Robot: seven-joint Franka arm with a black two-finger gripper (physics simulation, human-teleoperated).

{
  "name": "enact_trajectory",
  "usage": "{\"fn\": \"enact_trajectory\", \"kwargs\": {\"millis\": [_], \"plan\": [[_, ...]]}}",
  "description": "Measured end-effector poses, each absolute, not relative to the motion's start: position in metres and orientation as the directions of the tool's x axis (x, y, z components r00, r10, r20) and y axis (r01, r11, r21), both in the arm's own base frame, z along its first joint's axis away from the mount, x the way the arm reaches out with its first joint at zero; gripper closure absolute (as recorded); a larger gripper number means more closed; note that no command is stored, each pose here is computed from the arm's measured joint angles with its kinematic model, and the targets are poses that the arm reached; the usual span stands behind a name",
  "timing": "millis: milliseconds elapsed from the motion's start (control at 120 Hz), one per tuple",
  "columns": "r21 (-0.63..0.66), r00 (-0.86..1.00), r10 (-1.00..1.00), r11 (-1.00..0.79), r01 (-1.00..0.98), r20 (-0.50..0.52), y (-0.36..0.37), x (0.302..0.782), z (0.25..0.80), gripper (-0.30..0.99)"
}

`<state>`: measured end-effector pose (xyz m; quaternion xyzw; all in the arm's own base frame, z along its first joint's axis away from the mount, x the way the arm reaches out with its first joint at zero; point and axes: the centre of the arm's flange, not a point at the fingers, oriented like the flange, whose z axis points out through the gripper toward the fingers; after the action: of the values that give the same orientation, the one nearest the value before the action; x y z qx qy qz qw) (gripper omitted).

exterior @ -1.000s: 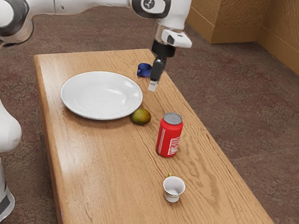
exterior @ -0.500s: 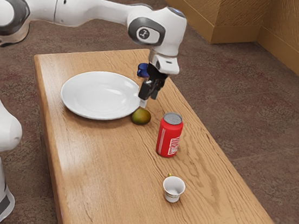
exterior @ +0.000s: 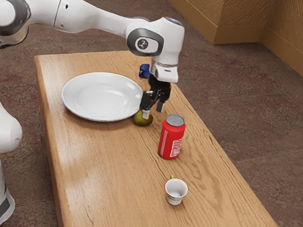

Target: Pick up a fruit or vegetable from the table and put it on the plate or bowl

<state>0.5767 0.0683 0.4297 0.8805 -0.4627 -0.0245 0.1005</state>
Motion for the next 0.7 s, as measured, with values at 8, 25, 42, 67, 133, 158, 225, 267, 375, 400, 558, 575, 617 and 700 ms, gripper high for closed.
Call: {"fn": "enact_trajectory", "kwargs": {"millis": [8,25,42,67,133,158,225,267,375,400,558,575,617,700], "plan": [[0.201,0.570,-0.820,-0.551,-0.810,0.049,0.068,0.577,0.430,0.02],[0.202,0.568,-0.822,-0.549,-0.811,0.048,0.069,0.576,0.429,0.02],[0.204,0.566,-0.823,-0.547,-0.812,0.047,0.070,0.576,0.429,0.02],[0.207,0.564,-0.824,-0.545,-0.813,0.046,0.070,0.576,0.428,0.02],[0.211,0.555,-0.831,-0.535,-0.818,0.040,0.069,0.576,0.427,0.02],[0.211,0.551,-0.834,-0.532,-0.820,0.037,0.068,0.575,0.428,0.02],[0.213,0.542,-0.840,-0.525,-0.824,0.030,0.068,0.575,0.428,0.02],[0.215,0.538,-0.843,-0.521,-0.826,0.026,0.067,0.574,0.429,0.02],[0.223,0.529,-0.848,-0.512,-0.829,0.019,0.068,0.573,0.431,0.02],[0.229,0.528,-0.849,-0.511,-0.829,0.018,0.069,0.573,0.431,0.02],[0.282,0.523,-0.852,-0.504,-0.816,-0.009,0.074,0.567,0.419,0.02],[0.286,0.522,-0.853,-0.503,-0.816,-0.012,0.074,0.567,0.418,0.02],[0.294,0.516,-0.856,-0.497,-0.816,-0.016,0.071,0.566,0.415,0.02],[0.295,0.511,-0.859,-0.493,-0.819,-0.015,0.068,0.568,0.410,0.07]]}}
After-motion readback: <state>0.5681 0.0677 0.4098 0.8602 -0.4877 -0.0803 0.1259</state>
